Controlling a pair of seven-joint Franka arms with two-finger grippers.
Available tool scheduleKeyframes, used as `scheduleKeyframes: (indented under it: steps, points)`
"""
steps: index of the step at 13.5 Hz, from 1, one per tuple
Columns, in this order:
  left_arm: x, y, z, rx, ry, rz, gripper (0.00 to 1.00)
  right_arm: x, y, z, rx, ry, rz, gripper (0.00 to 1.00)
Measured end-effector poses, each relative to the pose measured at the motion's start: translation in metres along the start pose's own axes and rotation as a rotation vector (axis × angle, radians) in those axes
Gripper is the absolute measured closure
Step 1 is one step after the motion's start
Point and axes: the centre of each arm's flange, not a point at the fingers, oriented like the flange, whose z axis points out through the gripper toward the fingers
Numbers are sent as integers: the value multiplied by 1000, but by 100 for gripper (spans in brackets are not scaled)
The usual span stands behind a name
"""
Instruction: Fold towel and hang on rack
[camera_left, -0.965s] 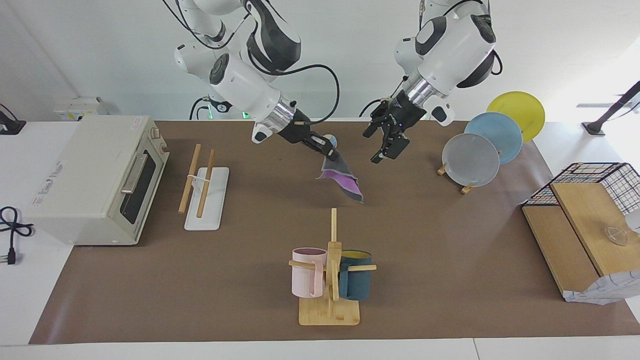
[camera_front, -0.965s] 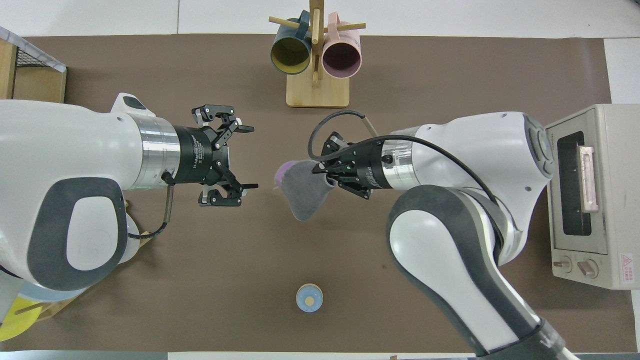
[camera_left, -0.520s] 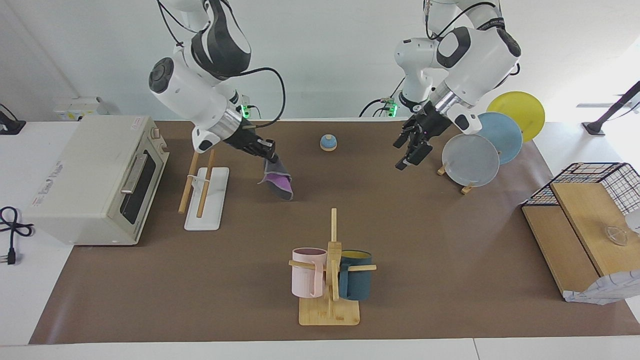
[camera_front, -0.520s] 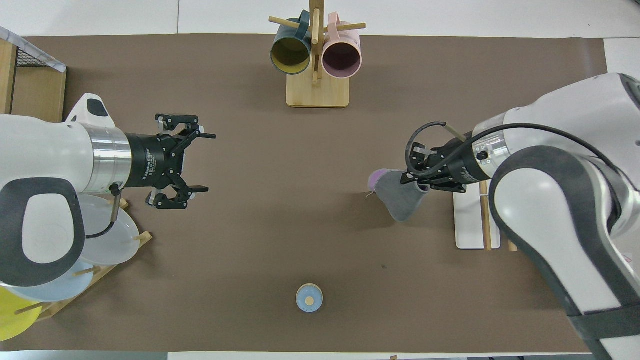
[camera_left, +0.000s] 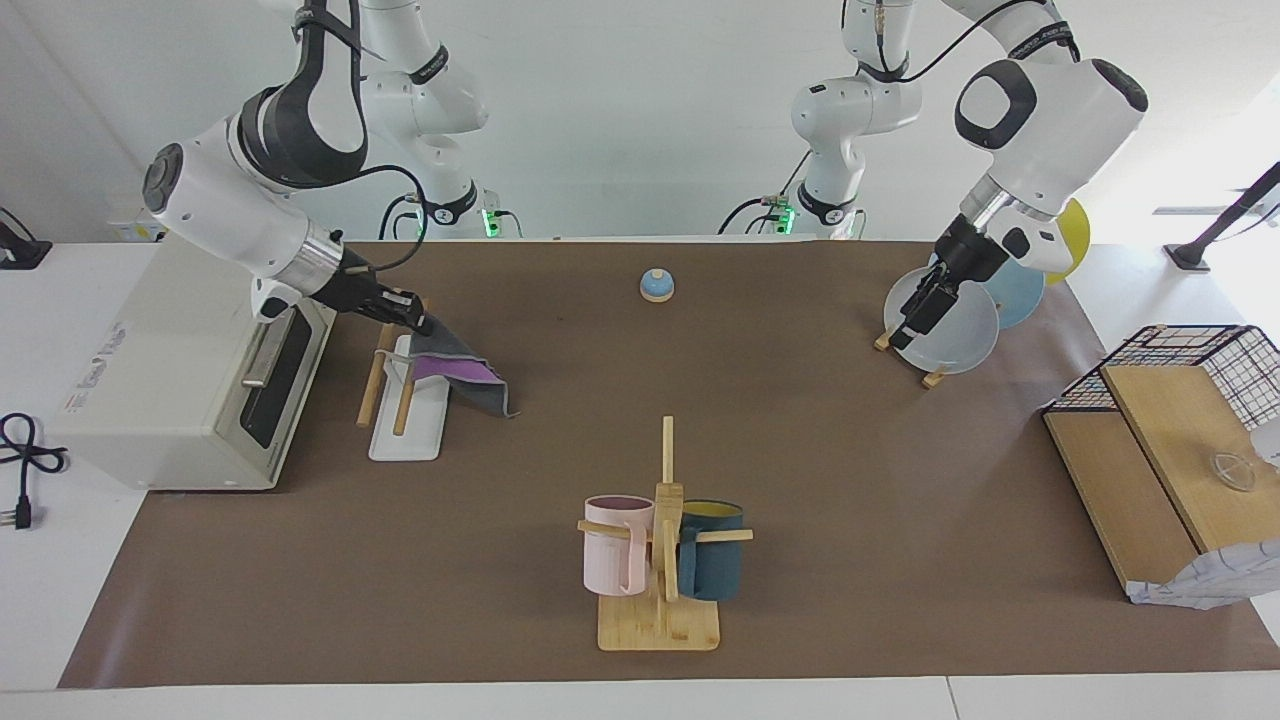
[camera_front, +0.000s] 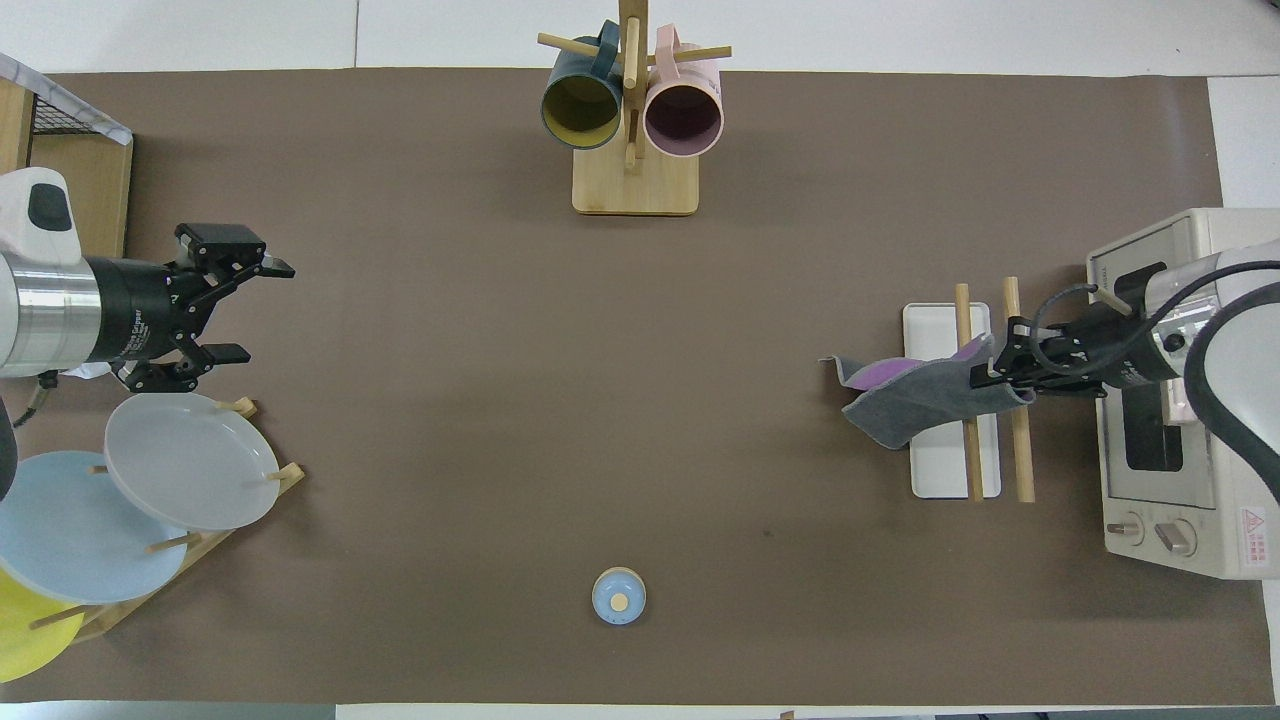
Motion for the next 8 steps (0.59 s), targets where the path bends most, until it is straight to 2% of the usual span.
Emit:
scheduleKeyframes:
  steps: [1,3,6,8]
  points:
    - [2,-2,-1,48,29,100,0,1,7,-3,-36,6,-58,98]
    - [-1,-2,-7,142,41,291,0,1,16,-6,-124,10,-161,98]
    - [-3,8,-29,259,8,530,0,1,27,-15,-263,14,-275,98]
    - [-6,22,-42,322,-24,635,0,2,37,-23,-314,17,-322,98]
